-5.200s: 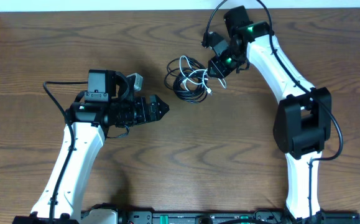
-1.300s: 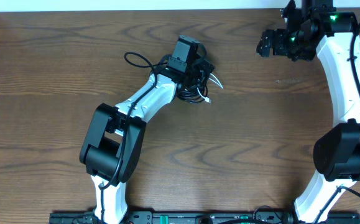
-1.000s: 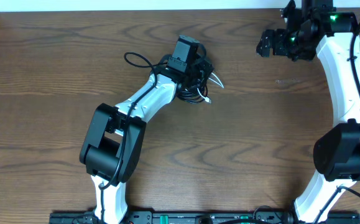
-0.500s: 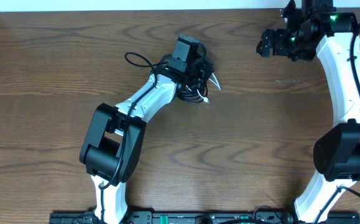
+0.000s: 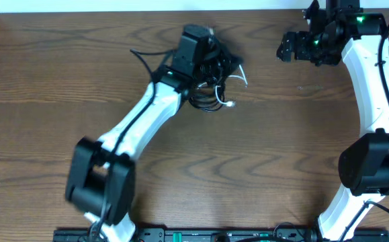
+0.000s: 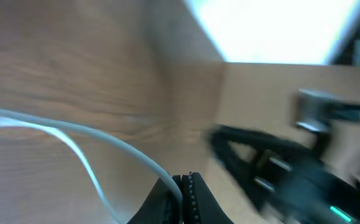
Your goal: Untangle cables
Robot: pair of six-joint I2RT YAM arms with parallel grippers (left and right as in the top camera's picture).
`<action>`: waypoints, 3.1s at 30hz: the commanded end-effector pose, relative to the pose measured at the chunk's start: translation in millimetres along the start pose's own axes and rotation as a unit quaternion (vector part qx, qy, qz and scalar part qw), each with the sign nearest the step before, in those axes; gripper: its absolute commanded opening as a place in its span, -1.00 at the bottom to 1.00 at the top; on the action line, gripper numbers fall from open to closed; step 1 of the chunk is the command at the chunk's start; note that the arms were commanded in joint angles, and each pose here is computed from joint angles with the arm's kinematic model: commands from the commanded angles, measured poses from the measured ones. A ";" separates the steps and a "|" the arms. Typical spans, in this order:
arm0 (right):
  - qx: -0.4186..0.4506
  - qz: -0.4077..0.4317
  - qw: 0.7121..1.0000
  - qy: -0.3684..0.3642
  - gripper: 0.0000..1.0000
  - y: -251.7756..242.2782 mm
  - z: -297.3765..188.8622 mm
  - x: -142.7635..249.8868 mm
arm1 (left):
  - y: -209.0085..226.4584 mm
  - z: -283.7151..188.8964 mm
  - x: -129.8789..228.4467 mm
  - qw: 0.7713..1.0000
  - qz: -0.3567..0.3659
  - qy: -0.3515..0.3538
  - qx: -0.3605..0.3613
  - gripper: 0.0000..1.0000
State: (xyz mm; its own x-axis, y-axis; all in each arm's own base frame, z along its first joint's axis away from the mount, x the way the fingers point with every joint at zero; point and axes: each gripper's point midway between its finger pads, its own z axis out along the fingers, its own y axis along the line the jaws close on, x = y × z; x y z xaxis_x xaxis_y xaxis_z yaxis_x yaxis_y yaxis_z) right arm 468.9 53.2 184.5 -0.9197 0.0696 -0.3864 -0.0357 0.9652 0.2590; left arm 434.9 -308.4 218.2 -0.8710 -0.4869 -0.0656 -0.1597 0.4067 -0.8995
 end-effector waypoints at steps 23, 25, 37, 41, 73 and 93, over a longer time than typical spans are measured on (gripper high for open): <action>-0.163 -0.010 0.984 0.068 0.98 77.3 30.4 43.2 | -168.5 -139.6 -19.2 0.962 0.144 -0.154 0.171 -0.85; -0.201 -0.006 0.977 0.065 0.99 92.0 26.3 40.5 | -181.7 -150.6 -23.4 0.957 0.152 -0.165 0.183 -0.86; -0.425 -0.004 0.905 0.033 0.99 174.4 -19.5 11.6 | -189.4 -159.8 -26.2 0.958 0.147 -0.171 0.179 -0.85; -0.427 -0.012 0.903 0.040 0.98 188.5 -17.8 16.8 | -184.4 -157.0 -26.0 0.961 0.142 -0.167 0.170 -0.86; -0.055 0.047 0.997 0.008 -0.89 80.2 47.6 20.2 | -129.1 -169.5 -63.9 0.976 0.095 -0.177 0.086 -0.86; 0.009 0.042 0.999 0.025 0.27 46.6 46.4 29.7 | -130.5 -278.2 -109.4 0.950 0.070 -0.283 0.110 -0.85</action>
State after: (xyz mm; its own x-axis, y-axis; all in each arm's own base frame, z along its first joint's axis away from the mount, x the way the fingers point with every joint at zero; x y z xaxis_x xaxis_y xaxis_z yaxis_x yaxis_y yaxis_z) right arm 456.4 125.5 147.6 -0.9405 0.1332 -0.3126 0.0280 0.9473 0.3192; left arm 432.5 -107.2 440.8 -0.5208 -0.7810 -0.3446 0.0676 0.3647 -0.9287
